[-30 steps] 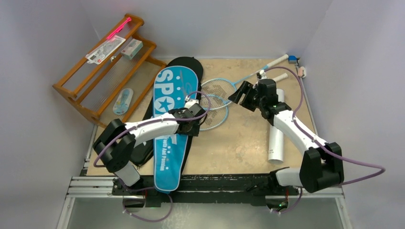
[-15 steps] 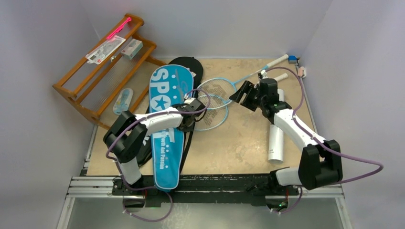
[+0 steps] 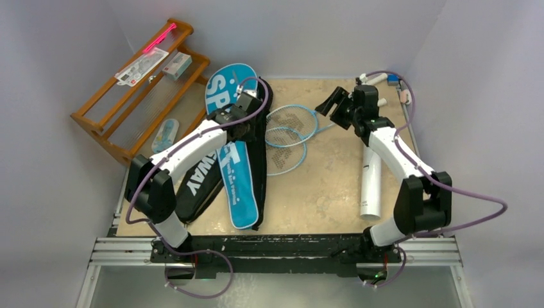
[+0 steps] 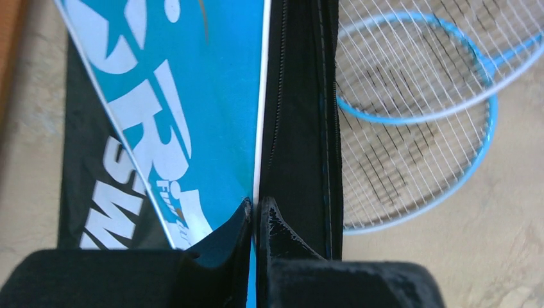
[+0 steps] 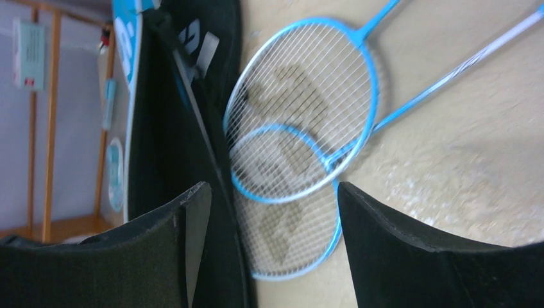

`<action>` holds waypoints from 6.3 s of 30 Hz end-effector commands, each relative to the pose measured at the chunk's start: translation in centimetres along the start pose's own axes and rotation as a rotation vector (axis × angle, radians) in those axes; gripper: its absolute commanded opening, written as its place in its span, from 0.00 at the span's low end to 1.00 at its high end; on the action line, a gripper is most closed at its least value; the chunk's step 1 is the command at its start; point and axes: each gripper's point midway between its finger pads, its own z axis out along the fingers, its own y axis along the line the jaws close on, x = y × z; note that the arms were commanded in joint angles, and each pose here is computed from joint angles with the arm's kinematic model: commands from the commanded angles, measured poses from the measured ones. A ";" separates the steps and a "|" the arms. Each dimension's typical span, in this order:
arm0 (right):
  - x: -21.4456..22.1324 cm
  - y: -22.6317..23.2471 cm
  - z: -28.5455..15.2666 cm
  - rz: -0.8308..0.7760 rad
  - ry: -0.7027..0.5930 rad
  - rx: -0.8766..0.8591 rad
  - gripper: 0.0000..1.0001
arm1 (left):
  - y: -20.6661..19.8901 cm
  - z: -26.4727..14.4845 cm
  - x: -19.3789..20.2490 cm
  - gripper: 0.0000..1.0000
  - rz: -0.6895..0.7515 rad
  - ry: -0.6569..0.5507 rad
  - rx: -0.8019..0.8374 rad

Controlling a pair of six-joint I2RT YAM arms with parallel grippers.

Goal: Pack up the badminton gear
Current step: Open the racket bag at the center of the board, then adjust the racket at the center of the board.

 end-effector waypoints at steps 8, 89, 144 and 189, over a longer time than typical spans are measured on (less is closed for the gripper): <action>-7.5 -8.1 5.7 0.163 -0.185 0.351 0.60 | 3.0 0.8 -2.5 0.00 0.056 -0.121 -0.092; -8.5 17.6 -13.2 -0.769 -0.609 -0.836 0.00 | 7.6 -4.7 -4.7 0.00 0.054 -0.283 -0.163; 25.2 7.1 -1.3 -2.152 0.612 -0.888 0.00 | 12.3 -3.8 -5.7 0.00 -0.038 -0.278 -0.185; 25.0 5.5 -4.6 -0.001 0.207 0.021 0.76 | 10.1 -1.6 -4.3 0.00 -0.011 -0.183 -0.089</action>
